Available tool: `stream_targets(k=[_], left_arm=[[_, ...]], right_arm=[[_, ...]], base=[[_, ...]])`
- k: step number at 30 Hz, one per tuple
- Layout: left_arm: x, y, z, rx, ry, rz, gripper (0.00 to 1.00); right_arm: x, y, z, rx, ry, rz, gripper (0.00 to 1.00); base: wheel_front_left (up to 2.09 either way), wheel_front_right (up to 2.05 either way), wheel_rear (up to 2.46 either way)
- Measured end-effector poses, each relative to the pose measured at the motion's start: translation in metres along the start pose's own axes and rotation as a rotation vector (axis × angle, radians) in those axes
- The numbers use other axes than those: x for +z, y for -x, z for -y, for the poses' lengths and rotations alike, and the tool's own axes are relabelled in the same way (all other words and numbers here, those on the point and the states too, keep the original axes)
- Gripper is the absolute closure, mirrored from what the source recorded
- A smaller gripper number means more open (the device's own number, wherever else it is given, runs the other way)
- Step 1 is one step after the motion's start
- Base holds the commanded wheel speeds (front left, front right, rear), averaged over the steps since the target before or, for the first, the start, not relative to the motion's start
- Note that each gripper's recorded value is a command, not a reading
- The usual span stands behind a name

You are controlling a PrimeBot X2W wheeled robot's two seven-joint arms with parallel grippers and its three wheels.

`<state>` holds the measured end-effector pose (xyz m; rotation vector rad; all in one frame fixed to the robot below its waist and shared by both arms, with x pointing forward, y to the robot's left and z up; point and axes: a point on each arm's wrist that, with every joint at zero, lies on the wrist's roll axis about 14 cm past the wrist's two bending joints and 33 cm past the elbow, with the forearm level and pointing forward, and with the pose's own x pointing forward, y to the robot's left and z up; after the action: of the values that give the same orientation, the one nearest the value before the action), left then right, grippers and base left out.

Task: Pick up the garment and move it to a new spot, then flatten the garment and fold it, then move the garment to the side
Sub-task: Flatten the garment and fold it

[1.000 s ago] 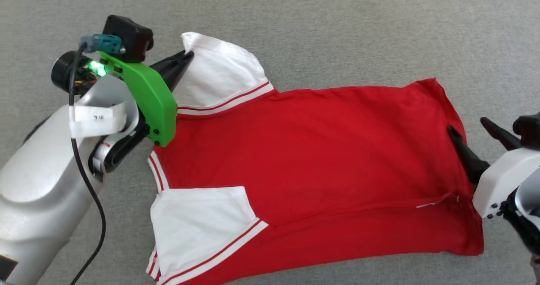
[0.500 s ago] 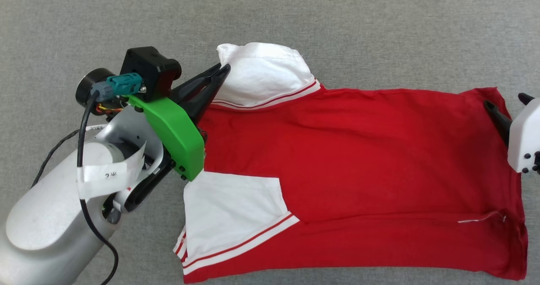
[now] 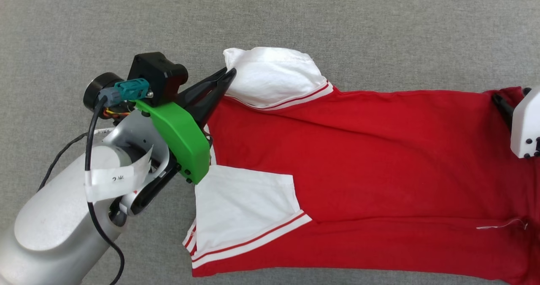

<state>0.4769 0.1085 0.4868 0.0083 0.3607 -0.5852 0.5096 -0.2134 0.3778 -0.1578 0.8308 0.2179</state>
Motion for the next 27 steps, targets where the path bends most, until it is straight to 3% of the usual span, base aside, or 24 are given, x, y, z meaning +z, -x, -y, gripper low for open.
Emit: stream_targets(k=[1,2,10,17,27], left_arm=[[-0.001,0.000,-0.001,0.004,0.002,-0.004,1.00],[-0.002,0.000,-0.002,0.008,0.003,-0.006,1.00],[-0.002,0.008,-0.009,0.044,0.017,0.010,1.00],[-0.001,0.024,-0.014,0.094,0.043,0.034,1.00],[-0.011,0.058,0.009,0.100,0.095,0.037,1.00]], right_arm=[[0.001,0.000,0.000,0.001,-0.001,0.004,0.76],[0.001,0.000,0.000,0.002,-0.003,0.010,1.00],[0.013,0.010,0.005,-0.008,-0.038,0.103,1.00],[0.036,0.040,0.010,-0.004,-0.142,0.277,1.00],[0.012,0.087,0.010,0.006,-0.231,0.378,1.00]], base=[[0.00,0.00,0.00],[0.00,0.00,0.00],[0.00,0.00,0.00],[0.00,0.00,0.00],[0.00,0.00,0.00]])
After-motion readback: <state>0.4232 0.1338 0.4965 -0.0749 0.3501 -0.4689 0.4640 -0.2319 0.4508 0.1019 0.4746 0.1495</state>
